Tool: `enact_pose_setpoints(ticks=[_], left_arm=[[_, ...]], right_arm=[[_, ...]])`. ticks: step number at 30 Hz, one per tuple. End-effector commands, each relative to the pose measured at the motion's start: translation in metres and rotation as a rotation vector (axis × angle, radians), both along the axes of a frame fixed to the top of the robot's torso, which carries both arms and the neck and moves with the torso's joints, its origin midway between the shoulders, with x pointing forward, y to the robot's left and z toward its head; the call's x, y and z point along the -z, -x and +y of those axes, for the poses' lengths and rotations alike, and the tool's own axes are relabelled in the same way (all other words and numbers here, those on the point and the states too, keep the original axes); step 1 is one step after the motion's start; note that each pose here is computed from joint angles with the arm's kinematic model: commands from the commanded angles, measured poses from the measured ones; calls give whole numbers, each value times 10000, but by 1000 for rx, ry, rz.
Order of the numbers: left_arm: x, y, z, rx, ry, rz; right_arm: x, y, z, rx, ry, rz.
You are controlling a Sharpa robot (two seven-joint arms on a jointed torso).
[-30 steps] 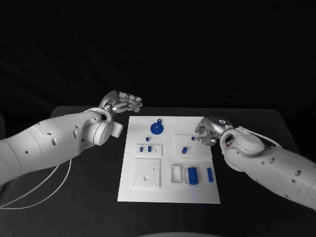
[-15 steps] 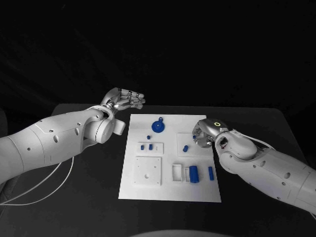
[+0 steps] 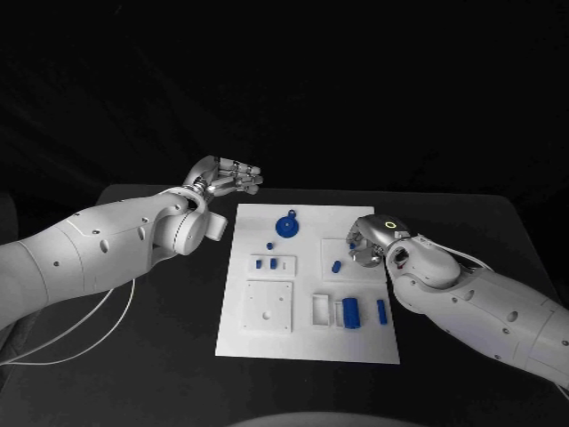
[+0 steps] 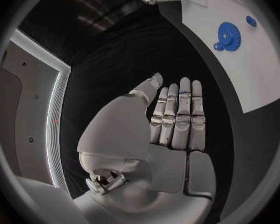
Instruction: Assemble the parts on the task board
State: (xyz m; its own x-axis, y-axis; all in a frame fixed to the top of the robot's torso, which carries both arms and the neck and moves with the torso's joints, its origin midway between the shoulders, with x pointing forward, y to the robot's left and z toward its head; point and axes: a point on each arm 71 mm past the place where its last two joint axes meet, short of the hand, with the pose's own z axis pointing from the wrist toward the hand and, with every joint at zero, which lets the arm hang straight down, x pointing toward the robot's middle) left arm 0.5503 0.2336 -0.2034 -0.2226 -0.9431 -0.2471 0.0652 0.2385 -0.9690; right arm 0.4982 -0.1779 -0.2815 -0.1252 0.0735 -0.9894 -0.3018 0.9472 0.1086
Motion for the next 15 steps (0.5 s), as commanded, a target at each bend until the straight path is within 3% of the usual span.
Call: enact_pose_setpoints(ticks=[1,15], left_arm=[[-15,-1,-30,18,14,-3],[-12,1,-53,27,15,1]], right_arm=[[64,17,11,-10,20,16],[120,23,32,11,55,-3]])
